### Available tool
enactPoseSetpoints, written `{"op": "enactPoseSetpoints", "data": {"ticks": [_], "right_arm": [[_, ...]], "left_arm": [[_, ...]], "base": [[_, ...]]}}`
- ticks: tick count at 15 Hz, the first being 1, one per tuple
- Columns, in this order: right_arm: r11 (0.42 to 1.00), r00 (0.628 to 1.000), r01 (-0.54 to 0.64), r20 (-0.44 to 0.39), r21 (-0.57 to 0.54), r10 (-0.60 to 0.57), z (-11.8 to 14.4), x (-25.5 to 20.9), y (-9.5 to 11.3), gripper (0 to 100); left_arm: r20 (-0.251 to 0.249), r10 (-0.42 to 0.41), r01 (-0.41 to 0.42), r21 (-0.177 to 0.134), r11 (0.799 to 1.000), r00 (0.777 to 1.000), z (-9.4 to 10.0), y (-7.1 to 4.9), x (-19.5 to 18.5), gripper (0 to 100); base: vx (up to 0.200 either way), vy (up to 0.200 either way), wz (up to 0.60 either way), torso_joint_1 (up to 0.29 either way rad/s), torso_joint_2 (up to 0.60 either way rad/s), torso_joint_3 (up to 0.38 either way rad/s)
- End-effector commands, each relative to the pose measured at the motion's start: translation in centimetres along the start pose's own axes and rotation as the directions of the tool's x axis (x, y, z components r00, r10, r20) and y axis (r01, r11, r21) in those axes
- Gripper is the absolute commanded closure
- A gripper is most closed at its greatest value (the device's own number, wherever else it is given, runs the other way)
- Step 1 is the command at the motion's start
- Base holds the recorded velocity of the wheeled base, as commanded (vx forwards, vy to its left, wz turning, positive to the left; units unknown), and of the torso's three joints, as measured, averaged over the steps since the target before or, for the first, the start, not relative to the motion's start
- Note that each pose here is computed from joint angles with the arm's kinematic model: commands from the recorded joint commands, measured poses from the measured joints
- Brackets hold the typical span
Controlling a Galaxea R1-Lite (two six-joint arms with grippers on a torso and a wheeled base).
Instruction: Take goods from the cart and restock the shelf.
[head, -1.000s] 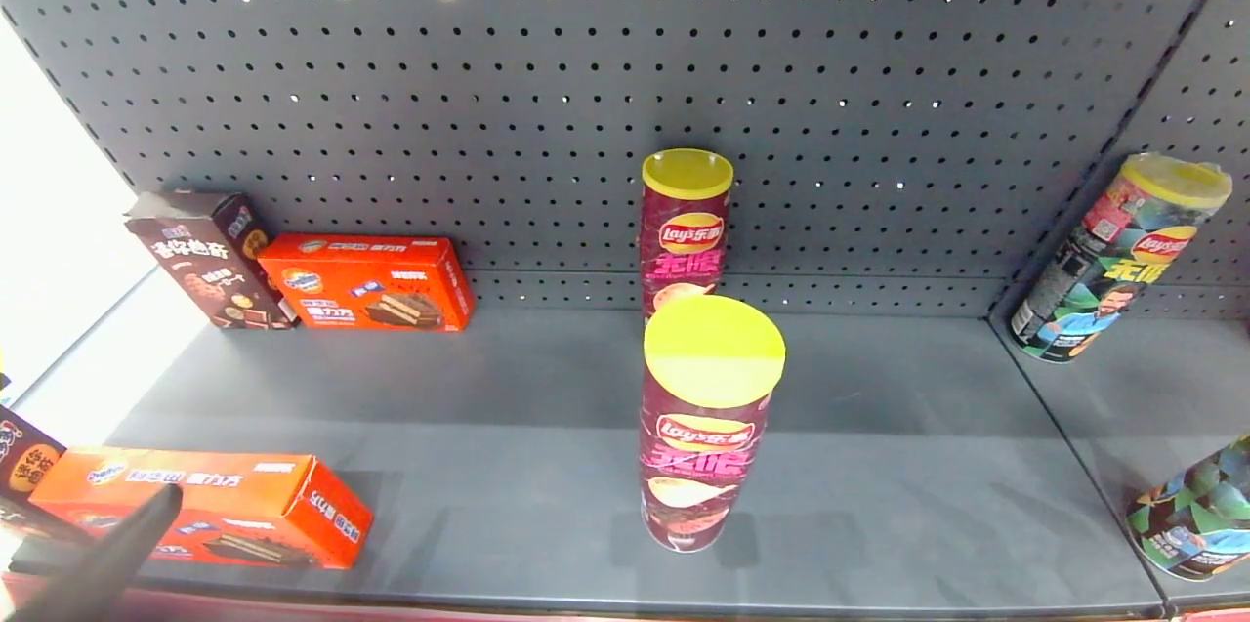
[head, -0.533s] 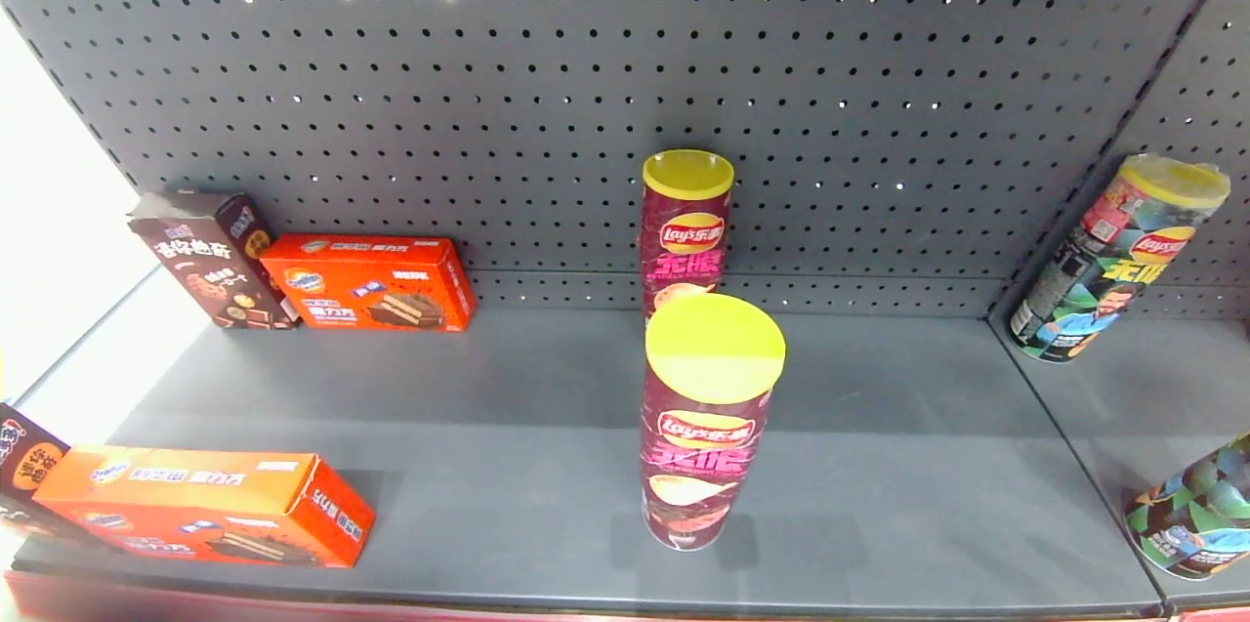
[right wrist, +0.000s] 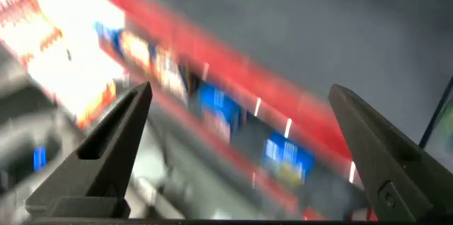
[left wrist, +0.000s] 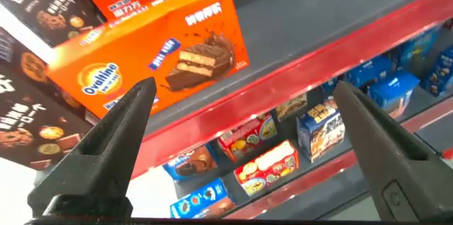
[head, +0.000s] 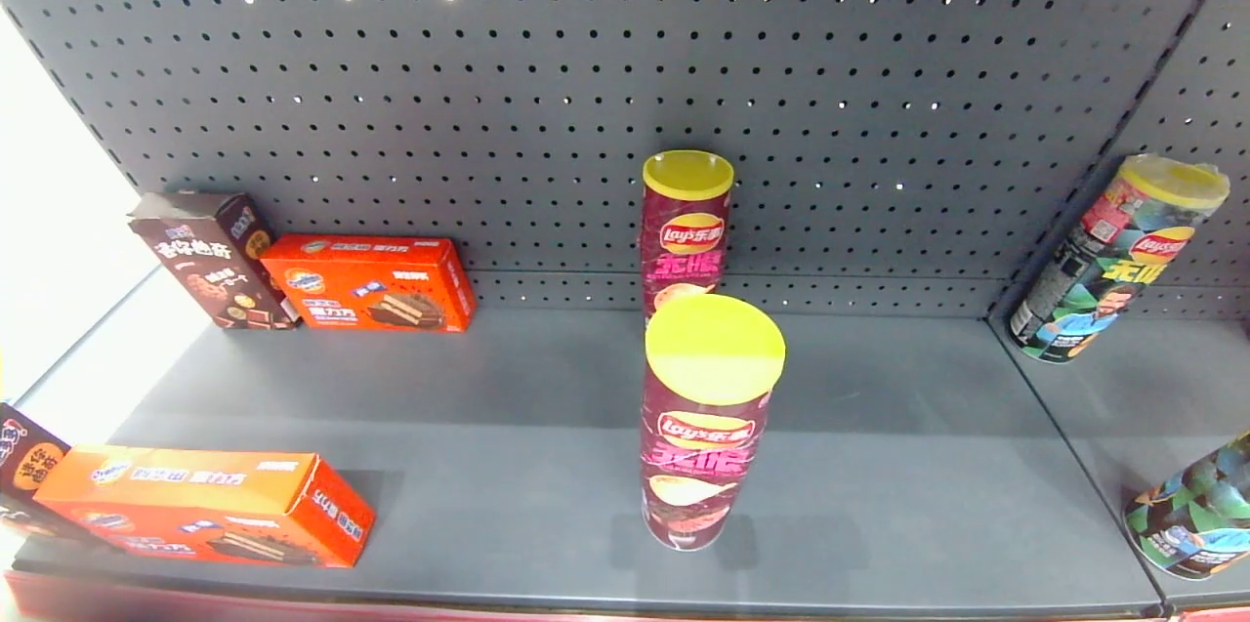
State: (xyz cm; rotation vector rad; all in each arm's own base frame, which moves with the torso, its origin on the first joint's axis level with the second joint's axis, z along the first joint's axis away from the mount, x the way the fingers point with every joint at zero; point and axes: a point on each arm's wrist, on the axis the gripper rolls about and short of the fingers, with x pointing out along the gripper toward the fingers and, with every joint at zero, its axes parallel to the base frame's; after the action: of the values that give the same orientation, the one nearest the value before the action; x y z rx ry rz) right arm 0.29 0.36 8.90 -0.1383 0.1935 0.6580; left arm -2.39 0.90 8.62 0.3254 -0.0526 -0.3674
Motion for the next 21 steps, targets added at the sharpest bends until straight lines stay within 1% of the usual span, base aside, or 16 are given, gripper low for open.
{"op": "enactPoseSetpoints", "data": {"ticks": [1,2,3,5,6,7,8,9,10,11,13,15,17,18,20,21], "right_arm": [[0.998,0.998,0.065,-0.022,0.019,-0.065,-0.6,-0.9,0.1,0],[0.989,0.989,0.140,-0.063,0.053,-0.137,-0.8,-0.6,0.0,0],[0.952,0.955,0.281,-0.133,0.121,-0.265,-1.1,0.0,-0.1,0],[0.844,0.852,0.512,-0.218,0.162,-0.475,-1.1,0.3,-0.4,0],[0.840,0.849,0.517,-0.218,0.163,-0.481,-1.1,0.3,-0.4,0],[0.801,0.820,0.572,-0.136,0.176,-0.556,-1.1,-0.3,0.0,0],[0.797,0.815,0.577,-0.060,0.179,-0.576,-1.3,-0.8,0.3,0],[0.791,0.796,0.582,0.065,0.186,-0.601,-1.5,-1.6,0.9,0],[0.780,0.784,0.596,0.071,0.189,-0.617,-1.6,-1.6,1.0,0],[0.751,0.744,0.628,0.125,0.202,-0.656,-1.7,-1.9,1.4,0],[0.776,0.768,0.601,0.132,0.188,-0.627,-1.7,-1.9,1.4,0],[0.777,0.768,0.600,0.134,0.191,-0.626,-1.7,-1.9,1.4,0],[0.777,0.769,0.600,0.133,0.190,-0.626,-1.7,-1.9,1.4,0],[0.776,0.767,0.601,0.134,0.190,-0.627,-1.7,-1.9,1.4,0],[0.776,0.767,0.601,0.134,0.191,-0.627,-1.7,-1.9,1.4,0],[0.776,0.767,0.601,0.134,0.191,-0.627,-1.7,-1.9,1.4,0]], "left_arm": [[-0.015,-0.007,0.007,-0.001,1.000,1.000,-0.2,-0.1,0.1,0],[-0.033,-0.010,0.010,-0.003,1.000,0.999,-0.2,-0.1,0.3,0],[-0.075,-0.006,0.006,-0.007,1.000,0.997,-0.1,-0.1,0.6,0],[-0.185,0.099,-0.103,-0.009,0.995,0.978,0.0,-0.2,1.2,0],[-0.189,0.104,-0.108,-0.009,0.994,0.976,0.1,-0.2,1.3,0],[-0.219,0.179,-0.185,-0.009,0.983,0.959,0.1,-0.3,1.3,0],[-0.216,0.203,-0.210,-0.006,0.978,0.955,0.1,-0.4,1.2,0],[-0.179,0.287,-0.292,0.003,0.957,0.941,0.1,-0.7,0.8,0],[-0.171,0.313,-0.317,0.006,0.948,0.934,0.1,-0.8,0.6,0],[-0.159,0.345,-0.348,0.009,0.938,0.925,0.1,-0.9,0.5,0],[-0.136,0.329,-0.331,0.006,0.944,0.935,0.1,-0.9,0.4,0],[-0.108,0.332,-0.335,-0.007,0.942,0.937,0.0,-1.0,0.2,0],[-0.104,0.340,-0.348,-0.069,0.935,0.935,0.0,-1.0,0.2,0],[-0.093,0.368,-0.375,-0.086,0.923,0.925,-0.1,-0.9,0.3,0],[-0.060,0.419,-0.423,-0.085,0.902,0.906,-0.1,-0.7,0.4,0],[-0.104,0.511,-0.519,-0.076,0.851,0.853,-0.3,-0.6,0.3,0]], "base": [[0.000,0.000,0.00,0.000,0.00,0.000],[0.000,0.000,0.00,0.000,0.00,0.000],[0.000,0.000,0.00,0.000,0.00,0.000],[0.000,0.000,0.00,0.000,0.00,0.000],[0.000,0.000,0.00,0.000,0.00,0.000],[0.000,0.000,0.00,0.000,0.00,0.000],[0.000,0.000,0.00,0.000,0.00,0.000],[0.000,0.000,0.00,0.000,0.00,0.000],[0.000,0.000,0.00,0.000,0.00,0.000],[0.000,0.000,0.00,0.000,0.00,0.000],[0.000,0.000,0.00,0.000,0.00,0.000],[0.000,0.000,0.00,0.000,0.00,0.000],[0.000,0.000,0.00,0.000,0.00,0.000],[0.000,0.000,0.00,0.000,0.00,0.000],[0.000,0.000,0.00,0.000,0.00,0.000],[0.000,0.000,0.00,0.000,0.00,0.000]]}}
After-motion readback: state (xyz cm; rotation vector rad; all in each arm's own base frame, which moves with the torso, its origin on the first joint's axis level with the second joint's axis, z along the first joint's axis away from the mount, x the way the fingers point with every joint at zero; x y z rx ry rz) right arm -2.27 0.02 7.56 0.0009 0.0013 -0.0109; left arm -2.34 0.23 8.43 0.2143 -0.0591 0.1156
